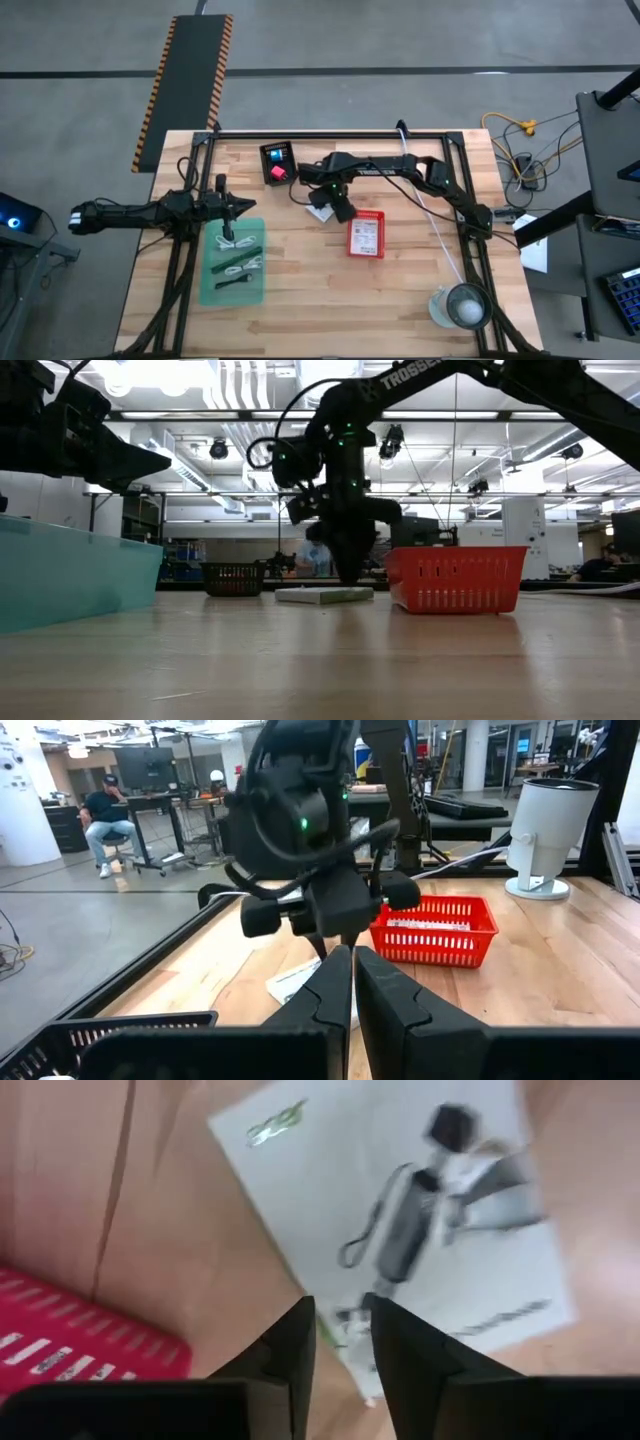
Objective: Pick and place items into bin
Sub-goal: Put the white USB box into the orange bin
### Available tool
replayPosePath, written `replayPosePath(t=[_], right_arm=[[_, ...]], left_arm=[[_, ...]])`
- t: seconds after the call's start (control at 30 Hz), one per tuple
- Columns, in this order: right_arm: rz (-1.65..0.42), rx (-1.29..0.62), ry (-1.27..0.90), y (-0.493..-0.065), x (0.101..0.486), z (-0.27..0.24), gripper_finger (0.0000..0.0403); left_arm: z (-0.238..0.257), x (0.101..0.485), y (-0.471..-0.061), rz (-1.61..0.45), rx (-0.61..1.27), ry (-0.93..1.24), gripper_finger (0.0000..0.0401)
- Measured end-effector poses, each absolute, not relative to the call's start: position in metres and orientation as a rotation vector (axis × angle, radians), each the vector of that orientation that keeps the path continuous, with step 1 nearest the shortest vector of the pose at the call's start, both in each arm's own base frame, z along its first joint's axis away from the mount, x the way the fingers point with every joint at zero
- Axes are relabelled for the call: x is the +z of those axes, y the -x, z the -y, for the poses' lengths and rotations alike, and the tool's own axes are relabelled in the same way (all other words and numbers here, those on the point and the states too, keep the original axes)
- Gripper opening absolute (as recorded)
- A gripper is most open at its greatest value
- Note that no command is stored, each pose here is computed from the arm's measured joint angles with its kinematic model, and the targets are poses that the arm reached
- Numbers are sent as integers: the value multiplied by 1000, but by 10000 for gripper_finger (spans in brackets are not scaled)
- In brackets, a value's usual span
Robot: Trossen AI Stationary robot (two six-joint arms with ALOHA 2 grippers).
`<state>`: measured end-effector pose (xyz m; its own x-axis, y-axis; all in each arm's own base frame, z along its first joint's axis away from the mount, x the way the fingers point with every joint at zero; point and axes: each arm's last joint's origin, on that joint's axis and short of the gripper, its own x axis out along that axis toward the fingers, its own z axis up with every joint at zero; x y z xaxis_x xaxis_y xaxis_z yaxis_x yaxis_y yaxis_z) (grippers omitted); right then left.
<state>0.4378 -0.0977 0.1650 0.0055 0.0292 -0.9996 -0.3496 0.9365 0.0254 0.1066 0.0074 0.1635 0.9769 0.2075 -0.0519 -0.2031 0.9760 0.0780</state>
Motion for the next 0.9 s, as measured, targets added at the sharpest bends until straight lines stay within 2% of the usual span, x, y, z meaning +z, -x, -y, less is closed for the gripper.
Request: replayPosePath(t=[0.2, 0.5, 0.67, 0.9], right_arm=[[-1449, 274, 306, -449, 182, 95, 127], [-1424, 358, 389, -449, 173, 93, 208], [-1364, 379, 444, -454, 167, 91, 235], [-1397, 412, 451, -450, 160, 83, 258]], left_arm=[[-7, 164, -107, -60, 207, -72, 2], [-7, 163, -107, -60, 207, -73, 2], [-7, 164, -107, -60, 207, -73, 2], [-7, 163, -107, -63, 207, -73, 2]])
